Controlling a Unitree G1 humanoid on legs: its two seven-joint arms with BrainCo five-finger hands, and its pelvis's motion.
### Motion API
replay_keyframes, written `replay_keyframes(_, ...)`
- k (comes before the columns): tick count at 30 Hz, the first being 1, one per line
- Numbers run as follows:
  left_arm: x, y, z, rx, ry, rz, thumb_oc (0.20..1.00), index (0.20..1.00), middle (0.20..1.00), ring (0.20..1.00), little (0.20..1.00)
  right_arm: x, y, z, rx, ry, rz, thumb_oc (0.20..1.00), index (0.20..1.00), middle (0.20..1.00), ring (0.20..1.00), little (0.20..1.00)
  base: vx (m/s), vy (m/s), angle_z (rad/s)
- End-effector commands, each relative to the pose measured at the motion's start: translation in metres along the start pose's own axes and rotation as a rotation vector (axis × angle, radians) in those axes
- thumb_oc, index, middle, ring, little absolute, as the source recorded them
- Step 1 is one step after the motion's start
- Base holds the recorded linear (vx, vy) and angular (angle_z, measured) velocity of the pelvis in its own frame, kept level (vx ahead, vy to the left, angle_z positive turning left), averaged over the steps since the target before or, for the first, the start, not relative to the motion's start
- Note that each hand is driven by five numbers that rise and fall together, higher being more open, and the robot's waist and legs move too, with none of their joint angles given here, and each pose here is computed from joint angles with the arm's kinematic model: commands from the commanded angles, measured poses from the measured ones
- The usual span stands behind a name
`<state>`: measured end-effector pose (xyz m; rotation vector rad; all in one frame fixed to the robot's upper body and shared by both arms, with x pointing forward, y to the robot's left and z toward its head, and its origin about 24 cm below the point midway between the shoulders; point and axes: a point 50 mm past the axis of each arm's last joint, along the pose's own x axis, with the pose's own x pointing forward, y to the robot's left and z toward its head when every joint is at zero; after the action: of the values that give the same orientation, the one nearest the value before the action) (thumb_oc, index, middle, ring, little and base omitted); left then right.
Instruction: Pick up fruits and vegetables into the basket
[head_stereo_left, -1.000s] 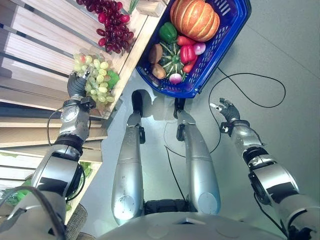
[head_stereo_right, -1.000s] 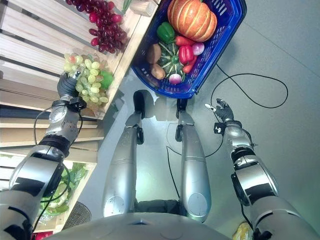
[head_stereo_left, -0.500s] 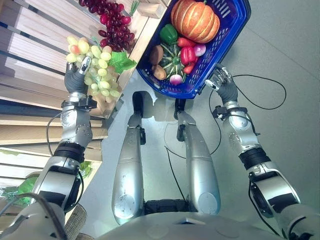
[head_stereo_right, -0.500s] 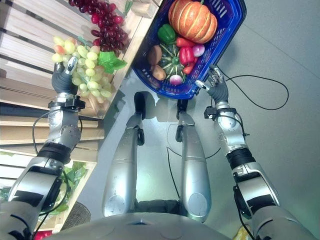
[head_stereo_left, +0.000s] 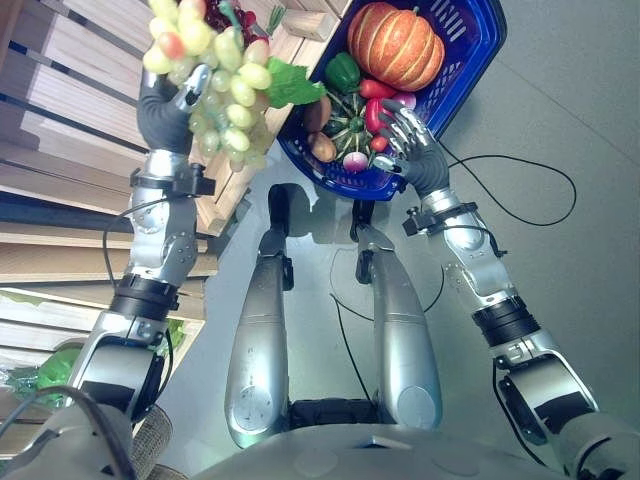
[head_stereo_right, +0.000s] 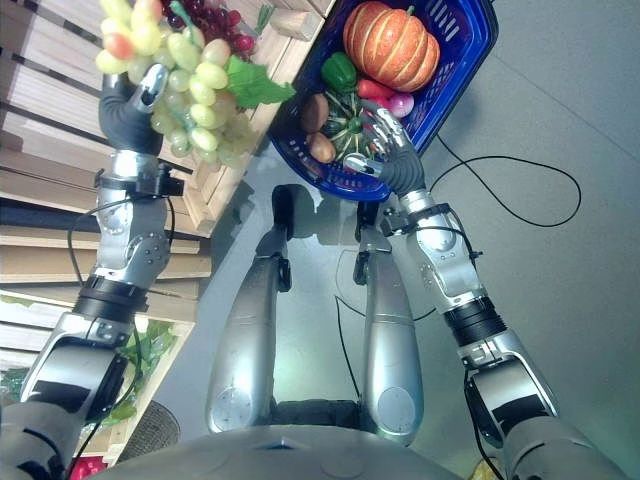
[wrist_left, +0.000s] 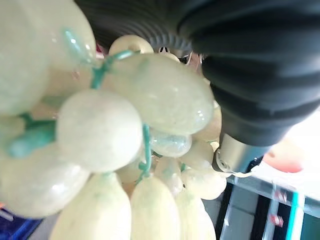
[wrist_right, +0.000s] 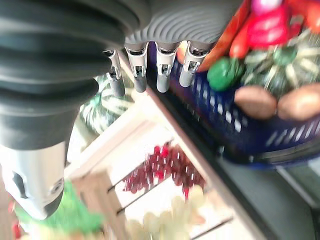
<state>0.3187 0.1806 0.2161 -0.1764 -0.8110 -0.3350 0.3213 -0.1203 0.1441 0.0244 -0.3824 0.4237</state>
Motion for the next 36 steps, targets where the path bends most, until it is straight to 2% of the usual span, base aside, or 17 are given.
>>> replay_keyframes(1, 0.016, -0.034, 0.024, 0.015, -0.156, -0.139, 0.2, 0.2, 0.2, 0.2, 0.2, -0.001, 0.018, 0.018, 0.091, -0.071, 0.082, 1.0, 1.0, 1.0, 1.0, 1.0, 0.0, 0.0, 0.0)
replay_keyframes(14, 0.025, -0.096, 0.029, -0.063, -0.166, -0.399, 0.2, 0.2, 0.2, 0.2, 0.2, 0.015, 0.054, 0.03, 0.288, -0.074, 0.226, 1.0, 1.0, 1.0, 1.0, 1.0, 0.0, -0.003, 0.0)
replay_keyframes(36, 0.024, -0.137, 0.024, -0.223, -0.136, -0.542, 0.2, 0.2, 0.2, 0.2, 0.2, 0.027, 0.084, 0.054, 0.418, -0.153, 0.354, 1.0, 1.0, 1.0, 1.0, 1.0, 0.0, 0.0, 0.0)
